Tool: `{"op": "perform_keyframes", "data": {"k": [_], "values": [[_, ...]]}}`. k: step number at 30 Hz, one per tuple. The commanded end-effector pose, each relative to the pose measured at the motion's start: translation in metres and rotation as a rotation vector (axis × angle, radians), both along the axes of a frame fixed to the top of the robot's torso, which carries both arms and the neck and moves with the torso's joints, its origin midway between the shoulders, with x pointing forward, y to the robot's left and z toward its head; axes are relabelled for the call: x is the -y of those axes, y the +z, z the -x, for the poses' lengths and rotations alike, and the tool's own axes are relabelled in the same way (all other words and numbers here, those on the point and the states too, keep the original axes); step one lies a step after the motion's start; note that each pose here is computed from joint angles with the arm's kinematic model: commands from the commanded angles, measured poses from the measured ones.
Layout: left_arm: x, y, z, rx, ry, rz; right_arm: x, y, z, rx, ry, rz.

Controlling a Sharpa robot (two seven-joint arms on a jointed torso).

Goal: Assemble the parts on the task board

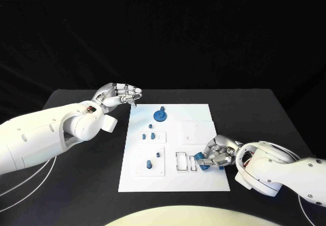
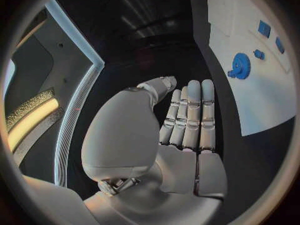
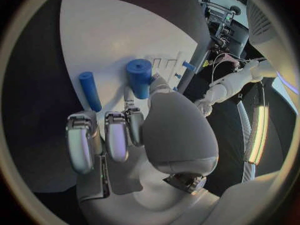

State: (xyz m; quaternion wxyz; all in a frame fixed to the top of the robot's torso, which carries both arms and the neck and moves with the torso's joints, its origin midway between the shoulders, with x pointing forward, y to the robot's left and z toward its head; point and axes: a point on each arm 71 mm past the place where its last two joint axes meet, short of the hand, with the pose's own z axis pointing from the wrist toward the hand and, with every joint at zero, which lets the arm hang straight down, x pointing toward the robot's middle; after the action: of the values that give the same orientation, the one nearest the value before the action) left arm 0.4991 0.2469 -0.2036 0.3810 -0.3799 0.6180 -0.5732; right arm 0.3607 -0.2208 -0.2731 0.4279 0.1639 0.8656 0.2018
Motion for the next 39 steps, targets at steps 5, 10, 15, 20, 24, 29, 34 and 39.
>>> {"op": "perform_keyframes", "data": {"k": [5,10,15,20,24,29,34,39], "values": [[0.002,0.0005,0.0002,-0.003,-0.017,0.014,0.005,0.006,0.000,-0.069,-0.107,-0.092],[0.003,0.0005,0.0002,-0.004,-0.020,0.015,-0.005,0.015,0.002,-0.094,-0.097,-0.138],[0.003,0.0005,0.0004,-0.004,-0.020,0.015,-0.018,0.016,0.004,-0.123,-0.072,-0.162],[0.003,0.0005,0.0006,-0.005,-0.021,0.015,-0.029,0.016,0.004,-0.134,-0.049,-0.170],[0.003,0.0005,0.0007,-0.006,-0.022,0.015,-0.036,0.015,0.002,-0.124,-0.033,-0.168],[0.003,0.0005,0.0008,-0.006,-0.023,0.016,-0.043,0.015,-0.001,-0.091,-0.015,-0.156],[0.002,0.0005,0.0008,-0.007,-0.022,0.015,-0.046,0.015,-0.003,-0.073,-0.004,-0.148],[0.002,0.0004,0.0009,-0.009,-0.023,0.015,-0.048,0.014,-0.004,-0.063,0.005,-0.132]]}}
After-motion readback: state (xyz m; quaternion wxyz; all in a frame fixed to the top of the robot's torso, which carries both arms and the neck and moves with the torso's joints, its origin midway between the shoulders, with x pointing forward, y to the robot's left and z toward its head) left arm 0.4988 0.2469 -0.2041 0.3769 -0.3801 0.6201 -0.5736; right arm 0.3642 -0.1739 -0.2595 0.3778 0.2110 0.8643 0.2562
